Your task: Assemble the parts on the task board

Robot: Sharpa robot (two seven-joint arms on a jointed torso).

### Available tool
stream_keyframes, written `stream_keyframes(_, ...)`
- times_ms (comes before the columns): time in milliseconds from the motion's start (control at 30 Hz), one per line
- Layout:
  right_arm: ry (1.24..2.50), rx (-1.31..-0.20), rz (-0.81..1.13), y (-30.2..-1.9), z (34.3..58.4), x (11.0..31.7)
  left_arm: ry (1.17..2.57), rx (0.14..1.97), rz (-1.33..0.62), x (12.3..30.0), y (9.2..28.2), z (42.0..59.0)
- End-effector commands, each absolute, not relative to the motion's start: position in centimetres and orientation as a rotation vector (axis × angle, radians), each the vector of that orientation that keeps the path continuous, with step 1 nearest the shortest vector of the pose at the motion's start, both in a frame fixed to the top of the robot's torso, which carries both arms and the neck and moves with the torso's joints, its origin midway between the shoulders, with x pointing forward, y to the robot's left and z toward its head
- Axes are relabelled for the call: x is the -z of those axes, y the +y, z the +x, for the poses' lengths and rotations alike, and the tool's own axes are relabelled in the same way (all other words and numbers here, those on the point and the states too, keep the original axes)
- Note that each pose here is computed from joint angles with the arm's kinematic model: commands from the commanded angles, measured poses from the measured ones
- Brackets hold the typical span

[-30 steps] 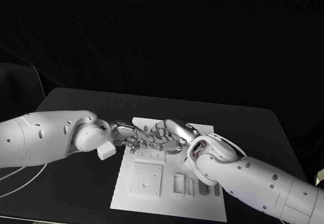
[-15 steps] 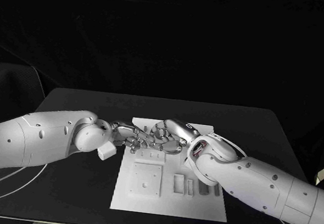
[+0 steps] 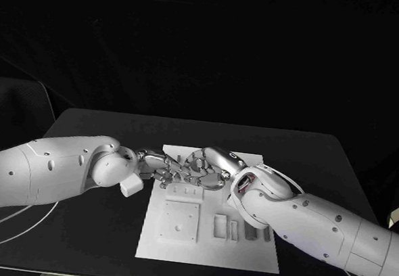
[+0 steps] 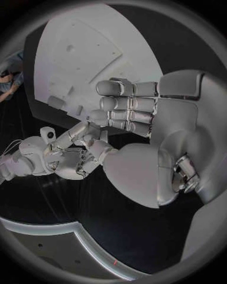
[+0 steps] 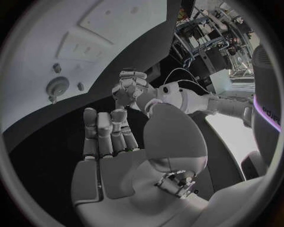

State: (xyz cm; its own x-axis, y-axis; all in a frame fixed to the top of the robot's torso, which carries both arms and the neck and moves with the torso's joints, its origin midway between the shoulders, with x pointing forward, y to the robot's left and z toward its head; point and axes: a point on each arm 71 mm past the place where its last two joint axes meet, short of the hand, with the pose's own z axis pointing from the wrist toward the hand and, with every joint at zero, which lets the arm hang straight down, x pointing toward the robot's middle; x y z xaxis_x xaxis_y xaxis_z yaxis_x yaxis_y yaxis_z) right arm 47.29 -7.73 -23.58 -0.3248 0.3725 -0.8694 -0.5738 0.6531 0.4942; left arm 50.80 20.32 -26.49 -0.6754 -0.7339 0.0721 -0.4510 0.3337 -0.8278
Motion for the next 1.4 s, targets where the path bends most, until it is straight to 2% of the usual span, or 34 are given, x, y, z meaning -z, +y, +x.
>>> stream_keyframes(33,1.656,-0.965,-0.164,-7.71,47.3,23.69,2.283,1.302,-1.05,26.3,20.04,50.81)
stream_keyframes(1400,1.663,-0.982,-0.174,-7.65,47.25,23.75,2.286,1.302,-1.048,26.31,20.07,50.83)
